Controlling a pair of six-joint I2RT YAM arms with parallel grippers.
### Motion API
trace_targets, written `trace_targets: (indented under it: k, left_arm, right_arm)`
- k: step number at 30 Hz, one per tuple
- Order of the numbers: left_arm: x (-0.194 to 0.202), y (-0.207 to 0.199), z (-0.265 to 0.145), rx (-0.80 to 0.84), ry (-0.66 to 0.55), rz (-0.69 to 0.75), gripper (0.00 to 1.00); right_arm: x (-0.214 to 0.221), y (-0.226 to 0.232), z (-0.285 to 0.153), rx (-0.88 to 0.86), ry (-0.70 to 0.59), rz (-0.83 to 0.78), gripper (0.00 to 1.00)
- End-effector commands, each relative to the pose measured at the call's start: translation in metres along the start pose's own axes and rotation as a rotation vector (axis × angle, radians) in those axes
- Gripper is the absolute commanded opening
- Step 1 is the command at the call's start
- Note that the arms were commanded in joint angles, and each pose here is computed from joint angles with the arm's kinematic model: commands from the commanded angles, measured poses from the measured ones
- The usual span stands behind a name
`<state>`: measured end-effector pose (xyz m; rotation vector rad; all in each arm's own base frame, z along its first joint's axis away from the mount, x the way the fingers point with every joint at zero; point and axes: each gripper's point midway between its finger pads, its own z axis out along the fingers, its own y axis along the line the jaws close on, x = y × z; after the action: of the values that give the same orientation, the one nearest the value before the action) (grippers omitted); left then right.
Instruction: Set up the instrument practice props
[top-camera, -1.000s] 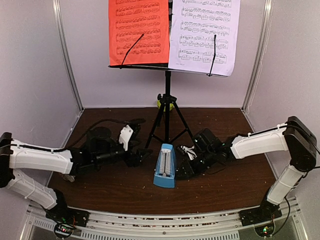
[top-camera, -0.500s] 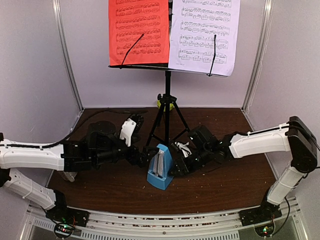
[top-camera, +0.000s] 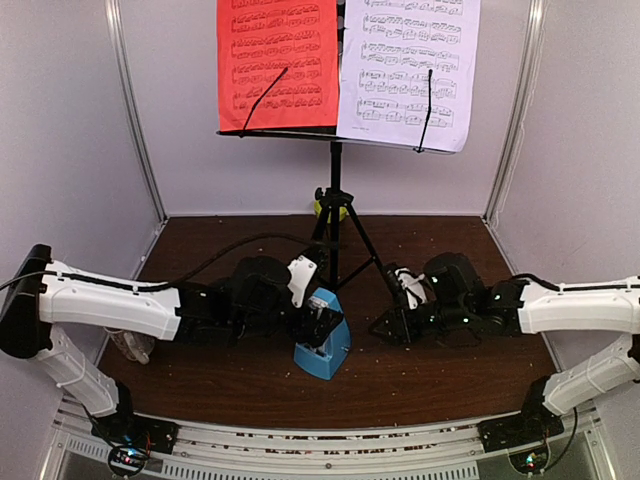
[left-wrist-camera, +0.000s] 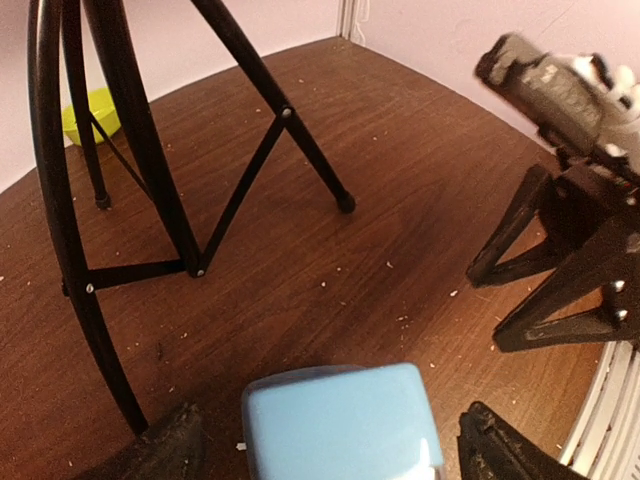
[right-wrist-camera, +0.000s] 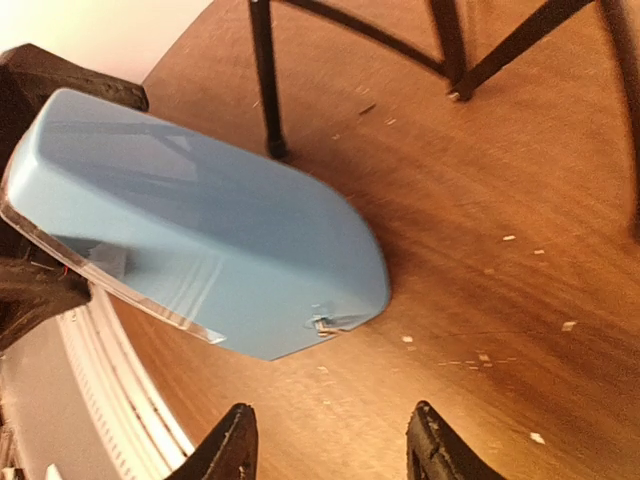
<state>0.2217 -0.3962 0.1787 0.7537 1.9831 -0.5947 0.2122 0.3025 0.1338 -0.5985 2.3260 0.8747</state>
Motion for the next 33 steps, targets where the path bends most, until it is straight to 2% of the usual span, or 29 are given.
trace_targets:
  k: [1, 5, 8, 9, 14, 24, 27, 30, 33]
  left_arm:
    - [-0.009, 0.004, 0.012, -0.065, -0.014, -0.042, 0.87]
    - [-0.003, 0.004, 0.028, -0.091, 0.015, -0.068, 0.84]
    - [-0.002, 0.006, 0.035, -0.114, 0.022, -0.074, 0.80]
    - [-0.002, 0.006, 0.036, -0.119, 0.023, -0.074, 0.79]
    - [0.005, 0.009, 0.042, -0.143, 0.044, -0.096, 0.67]
    - [0.013, 0.001, 0.043, -0.168, 0.059, -0.215, 0.47]
    - [-0.004, -0.001, 0.038, -0.169, 0.015, -0.201, 0.34]
    - [-0.033, -0.007, 0.026, -0.149, -0.026, -0.159, 0.27]
    - [-0.059, -0.010, 0.009, -0.130, -0.076, -0.119, 0.21]
  right_arm:
    - [-0.031, -0.030, -0.034, 0.185, -0.224, -0.043, 0.58]
    - [-0.047, -0.044, -0.063, 0.278, -0.359, -0.091, 0.77]
    - [-0.051, -0.056, -0.075, 0.347, -0.415, -0.082, 0.98]
    - [-0.051, -0.061, -0.079, 0.376, -0.426, -0.069, 1.00]
    - [-0.053, -0.051, -0.082, 0.304, -0.465, -0.129, 1.00]
    - [-0.029, -0.015, -0.074, 0.066, -0.383, -0.175, 1.00]
    - [-0.013, -0.012, -0.067, 0.022, -0.341, -0.207, 1.00]
    - [0.000, -0.012, -0.060, -0.001, -0.301, -0.223, 0.98]
    - [-0.001, -0.011, -0.063, -0.017, -0.355, -0.242, 0.92]
